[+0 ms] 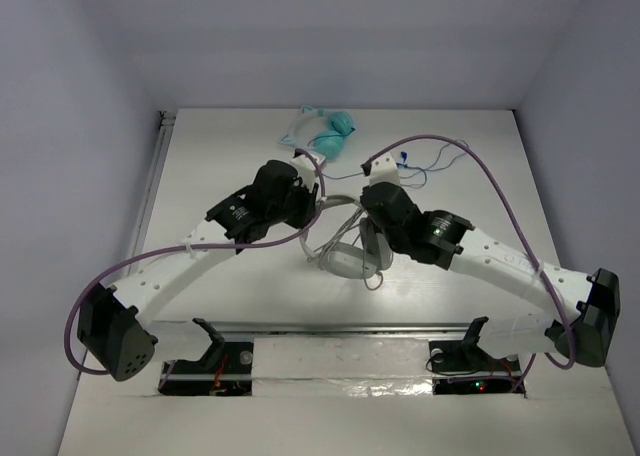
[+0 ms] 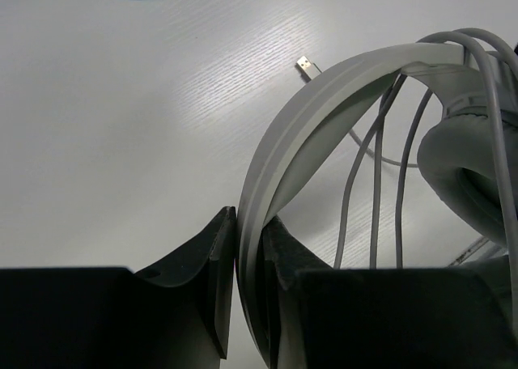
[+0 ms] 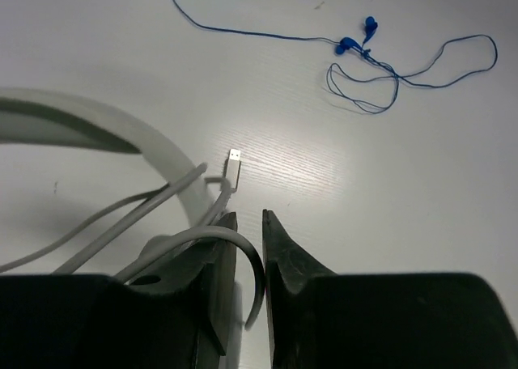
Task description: Wrap the headphones
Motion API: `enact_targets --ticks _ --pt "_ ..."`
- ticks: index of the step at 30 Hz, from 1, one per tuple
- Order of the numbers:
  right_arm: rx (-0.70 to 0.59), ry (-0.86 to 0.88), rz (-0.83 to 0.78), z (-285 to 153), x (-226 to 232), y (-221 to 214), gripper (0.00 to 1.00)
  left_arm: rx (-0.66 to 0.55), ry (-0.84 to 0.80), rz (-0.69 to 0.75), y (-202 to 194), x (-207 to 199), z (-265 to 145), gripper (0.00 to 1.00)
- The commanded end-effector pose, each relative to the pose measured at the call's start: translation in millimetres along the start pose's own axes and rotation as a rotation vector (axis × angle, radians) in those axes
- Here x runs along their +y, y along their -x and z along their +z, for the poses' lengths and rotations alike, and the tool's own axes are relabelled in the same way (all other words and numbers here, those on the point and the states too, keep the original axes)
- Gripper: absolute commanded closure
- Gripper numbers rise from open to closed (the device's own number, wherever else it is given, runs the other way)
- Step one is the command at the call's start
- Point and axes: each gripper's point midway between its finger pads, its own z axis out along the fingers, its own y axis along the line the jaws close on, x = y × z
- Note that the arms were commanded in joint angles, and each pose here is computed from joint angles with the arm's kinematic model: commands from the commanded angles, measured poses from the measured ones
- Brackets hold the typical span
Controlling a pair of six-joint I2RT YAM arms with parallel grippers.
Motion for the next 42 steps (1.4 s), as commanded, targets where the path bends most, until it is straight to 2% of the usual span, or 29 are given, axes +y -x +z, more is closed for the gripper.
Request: enact_targets --ticks 1,3,5,10,15,17,18,19,22,26,28,29,31,35,42 --pt "-0.077 -0.048 0.103 5 -25 21 0.75 -0.056 -0.154 0.034 17 -28 -21 1.0" --pt "-0.078 -0.054 0.118 7 -33 24 0.73 -0.049 -0.156 0.041 17 -28 -21 1.0" --pt "-0.089 -0.046 0.14 5 -37 29 0.68 -0.055 -0.166 0.036 21 -28 -22 1.0" --pt "-0.121 0.081 0.255 12 -36 33 0.65 -0.126 -0.187 0.007 44 -31 -35 1.0" --pt "-0.15 0.235 0.395 13 -11 32 0.68 -0.194 -0.107 -0.03 72 -18 -45 1.0" --pt "-0.194 0.244 0.449 10 -12 38 0.74 -0.225 -0.052 -0.043 87 -10 -52 1.0" --pt "-0.189 0.273 0.458 10 -7 30 0.77 -0.201 -0.018 -0.052 84 -4 -50 1.0" --pt "-0.248 0.297 0.491 1 -9 41 0.78 -0.217 0.0 -0.061 91 -2 -54 1.0" --pt "-0.266 0.35 0.497 -1 -1 33 0.78 -0.239 0.0 -0.06 100 -3 -59 1.0" --pt "-0.271 0.312 0.526 14 -1 24 0.7 -0.275 0.059 -0.059 120 6 -73 1.0" --pt "-0.272 0.351 0.553 23 2 18 0.67 -0.293 0.069 -0.057 133 6 -82 1.0" --pt "-0.27 0.378 0.566 27 5 15 0.62 -0.304 0.069 -0.059 139 6 -84 1.0" --pt "-0.274 0.417 0.607 36 6 7 0.59 -0.335 0.049 -0.059 154 1 -94 1.0" --pt "-0.313 0.458 0.616 38 10 -2 0.45 -0.354 -0.035 -0.06 172 -17 -103 1.0" --pt "-0.293 0.41 0.63 60 7 -10 0.44 -0.397 -0.067 -0.089 193 -24 -113 1.0"
